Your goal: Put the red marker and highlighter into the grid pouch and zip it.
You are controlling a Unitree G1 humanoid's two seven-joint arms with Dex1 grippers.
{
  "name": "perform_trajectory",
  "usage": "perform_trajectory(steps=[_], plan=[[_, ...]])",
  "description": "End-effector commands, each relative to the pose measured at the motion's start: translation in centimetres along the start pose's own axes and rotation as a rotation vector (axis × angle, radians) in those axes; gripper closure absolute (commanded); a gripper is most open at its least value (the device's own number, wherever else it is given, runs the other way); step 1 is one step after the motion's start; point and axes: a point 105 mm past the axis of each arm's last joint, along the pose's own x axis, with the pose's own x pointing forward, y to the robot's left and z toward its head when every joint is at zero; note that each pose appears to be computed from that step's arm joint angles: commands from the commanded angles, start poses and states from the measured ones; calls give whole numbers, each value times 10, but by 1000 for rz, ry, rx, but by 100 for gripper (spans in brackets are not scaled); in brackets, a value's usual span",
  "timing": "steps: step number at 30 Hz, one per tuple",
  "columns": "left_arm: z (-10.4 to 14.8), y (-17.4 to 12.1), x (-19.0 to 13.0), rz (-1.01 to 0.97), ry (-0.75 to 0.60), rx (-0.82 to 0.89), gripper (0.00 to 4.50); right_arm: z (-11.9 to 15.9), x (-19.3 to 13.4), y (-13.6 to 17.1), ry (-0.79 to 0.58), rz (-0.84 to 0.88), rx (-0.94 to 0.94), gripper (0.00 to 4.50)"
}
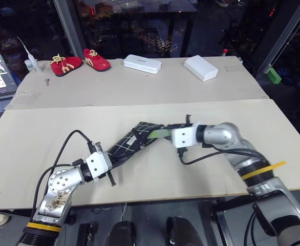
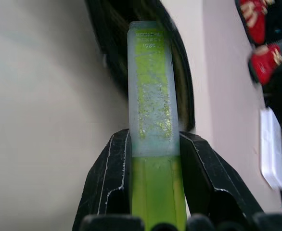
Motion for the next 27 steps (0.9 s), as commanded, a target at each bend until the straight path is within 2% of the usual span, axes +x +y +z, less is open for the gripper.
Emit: perform_trajectory(steps=[1, 5, 13, 17, 18, 19, 22, 27], plan=[[11, 3, 1, -3, -42, 30, 450, 21, 12, -10, -59, -13, -107, 347], [13, 5, 2, -7, -46, 33, 450, 38, 26, -11, -124, -12, -170, 347], [14, 5, 2, -16, -51, 34, 450, 62, 33, -8, -267, -17, -214, 347], [14, 5, 3, -17, -52, 33, 450, 57, 31, -11, -260, -26, -158, 347], [14, 4, 3, -17, -52, 32, 450, 54, 29, -15, -246, -45, -147, 247], [14, 4, 3, -17, -52, 32, 450, 50, 28, -19, -231, -65, -134, 235], [13, 3, 3, -17, -49, 29, 450, 38, 16, -30, -197, -86, -133, 126], [12, 4, 3, -9, -48, 26, 450, 19, -14, -45, -186, -116, -16, 126]])
